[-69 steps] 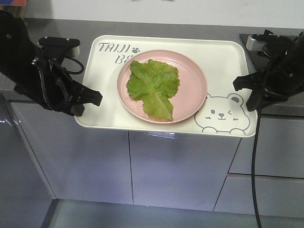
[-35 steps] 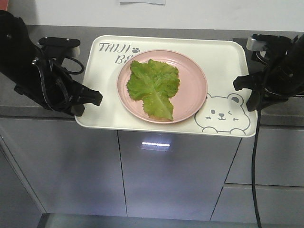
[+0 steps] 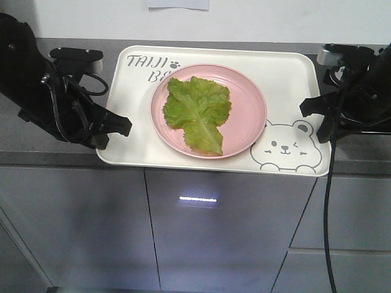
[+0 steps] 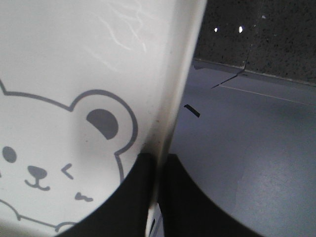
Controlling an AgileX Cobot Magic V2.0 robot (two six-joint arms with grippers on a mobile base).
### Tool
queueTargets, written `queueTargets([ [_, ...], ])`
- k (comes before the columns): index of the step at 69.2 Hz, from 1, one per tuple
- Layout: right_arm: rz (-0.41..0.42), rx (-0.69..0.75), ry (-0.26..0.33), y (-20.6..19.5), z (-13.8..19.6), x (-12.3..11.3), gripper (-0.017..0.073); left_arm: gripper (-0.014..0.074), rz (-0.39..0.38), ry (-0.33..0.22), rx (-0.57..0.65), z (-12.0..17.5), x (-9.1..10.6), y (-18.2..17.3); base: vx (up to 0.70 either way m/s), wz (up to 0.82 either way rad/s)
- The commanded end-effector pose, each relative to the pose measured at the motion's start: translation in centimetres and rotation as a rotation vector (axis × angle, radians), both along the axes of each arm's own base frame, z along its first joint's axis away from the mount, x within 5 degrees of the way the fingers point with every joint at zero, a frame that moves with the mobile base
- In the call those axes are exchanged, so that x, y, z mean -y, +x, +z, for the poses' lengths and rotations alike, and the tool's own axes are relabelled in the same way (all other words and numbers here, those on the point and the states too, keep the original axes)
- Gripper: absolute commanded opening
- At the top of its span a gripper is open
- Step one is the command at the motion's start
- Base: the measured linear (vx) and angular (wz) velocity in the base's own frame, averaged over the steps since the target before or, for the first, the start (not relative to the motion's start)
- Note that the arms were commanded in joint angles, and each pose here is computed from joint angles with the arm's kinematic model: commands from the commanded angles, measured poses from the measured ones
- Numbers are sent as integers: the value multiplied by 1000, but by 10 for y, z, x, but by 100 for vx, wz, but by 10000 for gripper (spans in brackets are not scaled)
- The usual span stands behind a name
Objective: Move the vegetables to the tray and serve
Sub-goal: 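Drive the base toward another counter carrying the tray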
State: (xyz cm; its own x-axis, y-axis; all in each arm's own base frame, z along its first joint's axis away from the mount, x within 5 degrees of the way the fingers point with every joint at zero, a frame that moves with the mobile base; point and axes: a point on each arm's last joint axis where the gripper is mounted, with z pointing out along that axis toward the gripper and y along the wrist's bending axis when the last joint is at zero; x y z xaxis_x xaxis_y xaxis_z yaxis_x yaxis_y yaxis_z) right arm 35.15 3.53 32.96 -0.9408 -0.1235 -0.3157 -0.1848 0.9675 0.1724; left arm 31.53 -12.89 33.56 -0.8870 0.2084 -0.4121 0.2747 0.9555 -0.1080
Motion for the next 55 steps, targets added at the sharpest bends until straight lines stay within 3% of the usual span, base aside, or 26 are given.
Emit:
queueTargets([
  [1,35,98,84,-9,28,-11,-6,-7,-28,-134,134,31,10,-6,9,-1],
  [55,35,98,84,-9,28,-11,-6,-7,-28,-134,134,31,10,-6,8,1],
])
